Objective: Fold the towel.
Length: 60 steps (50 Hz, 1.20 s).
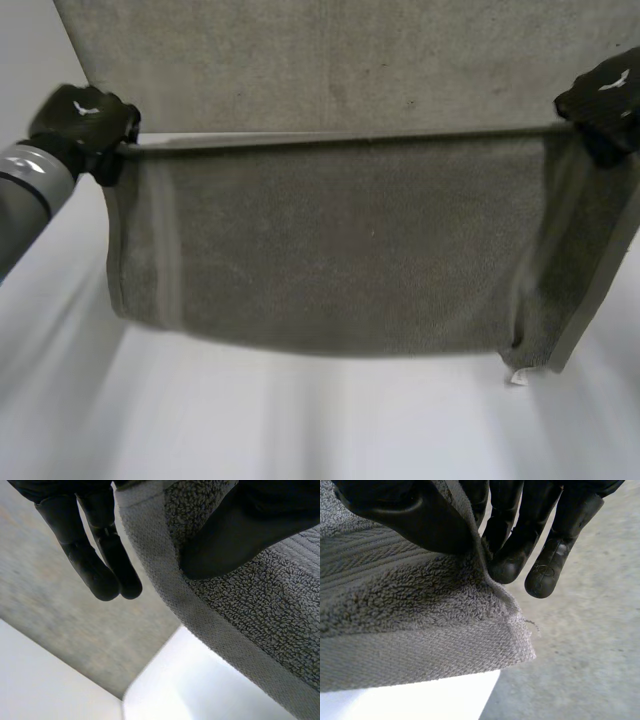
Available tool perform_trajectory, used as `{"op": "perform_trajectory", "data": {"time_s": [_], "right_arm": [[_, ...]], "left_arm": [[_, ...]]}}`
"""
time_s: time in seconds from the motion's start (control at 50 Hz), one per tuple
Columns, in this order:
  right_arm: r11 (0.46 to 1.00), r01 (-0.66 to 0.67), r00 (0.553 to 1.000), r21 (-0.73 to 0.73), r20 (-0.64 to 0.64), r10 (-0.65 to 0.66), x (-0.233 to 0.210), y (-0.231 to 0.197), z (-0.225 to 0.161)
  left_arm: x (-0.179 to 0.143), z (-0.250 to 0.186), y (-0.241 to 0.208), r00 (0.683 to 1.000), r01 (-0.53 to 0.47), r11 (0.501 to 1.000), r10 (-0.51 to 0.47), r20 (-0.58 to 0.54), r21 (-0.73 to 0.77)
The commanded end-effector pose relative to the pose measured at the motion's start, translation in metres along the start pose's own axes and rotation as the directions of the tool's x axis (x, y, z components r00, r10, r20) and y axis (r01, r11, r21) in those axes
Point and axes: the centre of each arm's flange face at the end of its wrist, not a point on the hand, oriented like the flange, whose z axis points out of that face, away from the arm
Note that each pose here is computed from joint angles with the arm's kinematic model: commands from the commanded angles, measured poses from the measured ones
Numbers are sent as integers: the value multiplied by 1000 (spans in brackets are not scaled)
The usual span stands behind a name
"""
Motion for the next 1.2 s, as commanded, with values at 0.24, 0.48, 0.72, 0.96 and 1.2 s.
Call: {"op": "perform_trajectory", "data": {"time_s": [0.24, 0.48, 0.72, 0.96, 1.2], "right_arm": [[854, 125, 812, 506, -547, 205, 65, -72, 56], [946, -7, 967, 325, -238, 89, 19, -39, 39], [1000, -6, 990, 12, 142, 4, -86, 50, 41], [998, 12, 977, -58, 213, 1, -105, 67, 20], [1000, 9, 995, -29, 103, -6, -24, 17, -60]], "left_arm": [[-45, 49, -117, 974, -13, 846, -109, 198, 533], [-34, 34, -62, 948, 298, 918, -316, 28, 262], [47, 15, 58, 981, 141, 986, -152, -121, -90], [56, -5, 77, 977, 120, 981, -143, -157, -152], [-7, -55, 0, 997, 72, 995, -70, -29, 71]]}}
